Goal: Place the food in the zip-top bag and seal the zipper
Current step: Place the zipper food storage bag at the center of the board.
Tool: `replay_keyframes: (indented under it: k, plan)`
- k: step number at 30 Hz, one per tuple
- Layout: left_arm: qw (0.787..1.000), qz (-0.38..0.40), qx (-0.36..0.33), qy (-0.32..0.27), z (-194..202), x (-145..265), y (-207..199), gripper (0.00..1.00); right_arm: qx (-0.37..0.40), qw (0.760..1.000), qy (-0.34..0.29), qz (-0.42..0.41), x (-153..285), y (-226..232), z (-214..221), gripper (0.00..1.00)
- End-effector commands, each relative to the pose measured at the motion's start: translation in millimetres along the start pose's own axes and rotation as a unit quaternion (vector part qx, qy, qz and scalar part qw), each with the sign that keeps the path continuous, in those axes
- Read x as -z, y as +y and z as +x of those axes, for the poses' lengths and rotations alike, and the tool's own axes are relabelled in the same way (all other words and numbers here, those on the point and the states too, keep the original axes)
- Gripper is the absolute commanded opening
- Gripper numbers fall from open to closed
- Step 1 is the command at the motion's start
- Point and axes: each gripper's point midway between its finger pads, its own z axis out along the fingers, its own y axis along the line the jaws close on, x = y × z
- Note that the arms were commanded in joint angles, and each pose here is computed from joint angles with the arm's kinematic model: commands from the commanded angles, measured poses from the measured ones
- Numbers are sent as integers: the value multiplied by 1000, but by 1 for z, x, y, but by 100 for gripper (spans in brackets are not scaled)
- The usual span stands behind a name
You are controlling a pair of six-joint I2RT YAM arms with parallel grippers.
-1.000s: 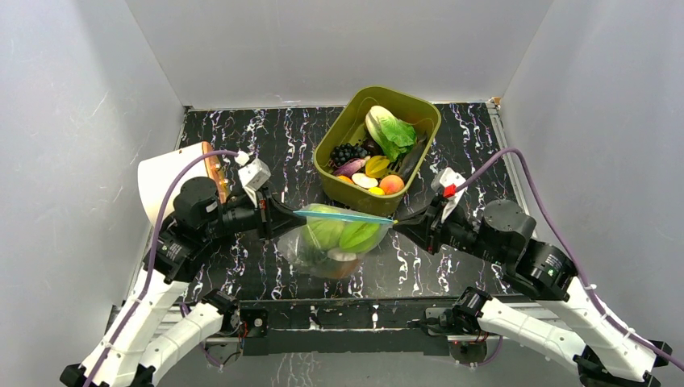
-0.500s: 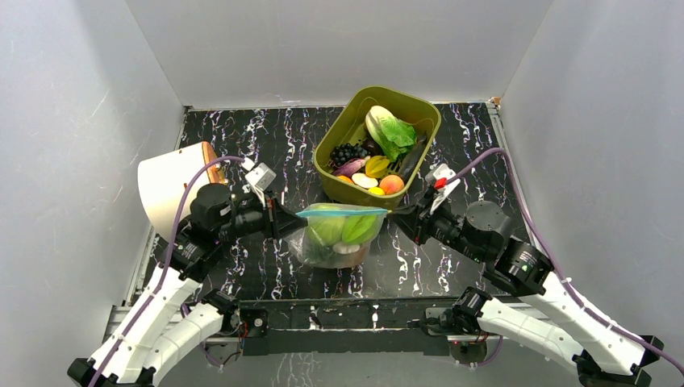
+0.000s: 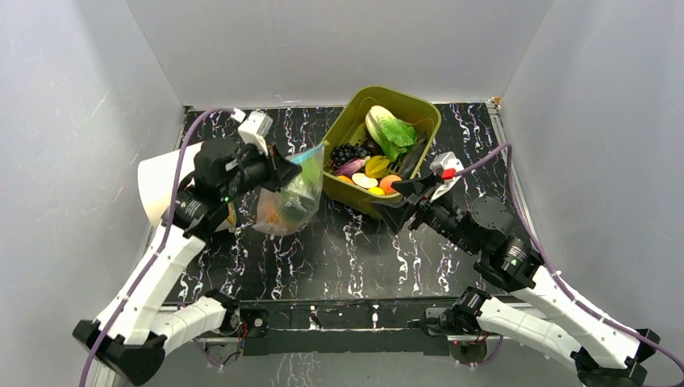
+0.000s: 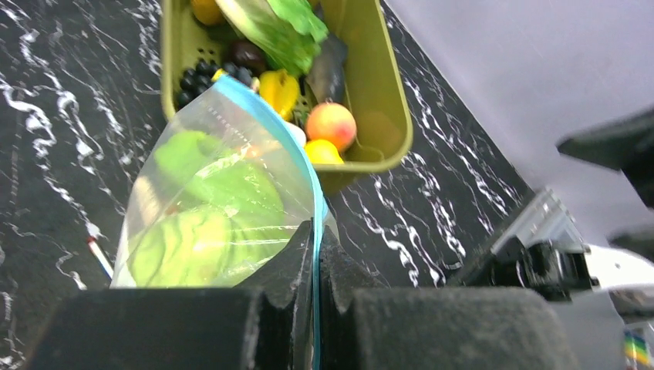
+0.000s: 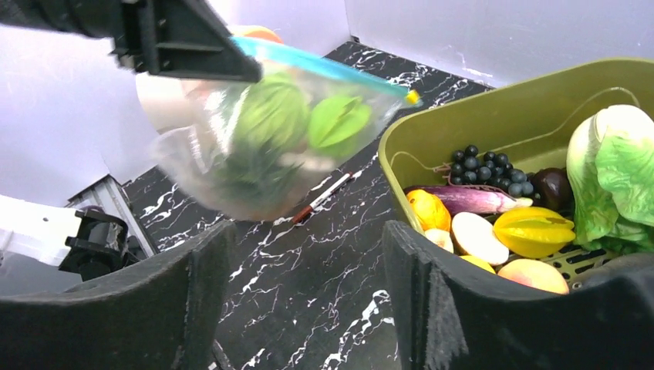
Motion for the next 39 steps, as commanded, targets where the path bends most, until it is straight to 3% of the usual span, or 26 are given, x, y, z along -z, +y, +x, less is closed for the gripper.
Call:
replay_keyframes:
  k: [1,6,10,16,22,34,39]
  plan:
    - [997,-44,-22,-62,-60,-8,7,0,-1,998,-63,-26,7,11,-35,72]
    - [987,-119,-52,-99,-101,-25,34,0,-2,997,-57,-44,12,18,-33,98]
    - [971,-199,-83,-103,-125,-44,69,0,-5,997,-55,-51,15,21,-34,98]
    - [954,-252,-122,-108,-152,-63,97,0,0,997,-46,-60,18,24,-33,98]
    - [923,-320,-188,-100,-160,-69,135,0,7,997,-44,-57,18,22,-31,98]
    - [967,-234,-58,-86,-133,-131,186,0,13,997,-31,-66,9,25,-25,98]
    - [979,-171,-9,-114,-136,-156,181,0,9,997,-32,-64,10,24,-24,98]
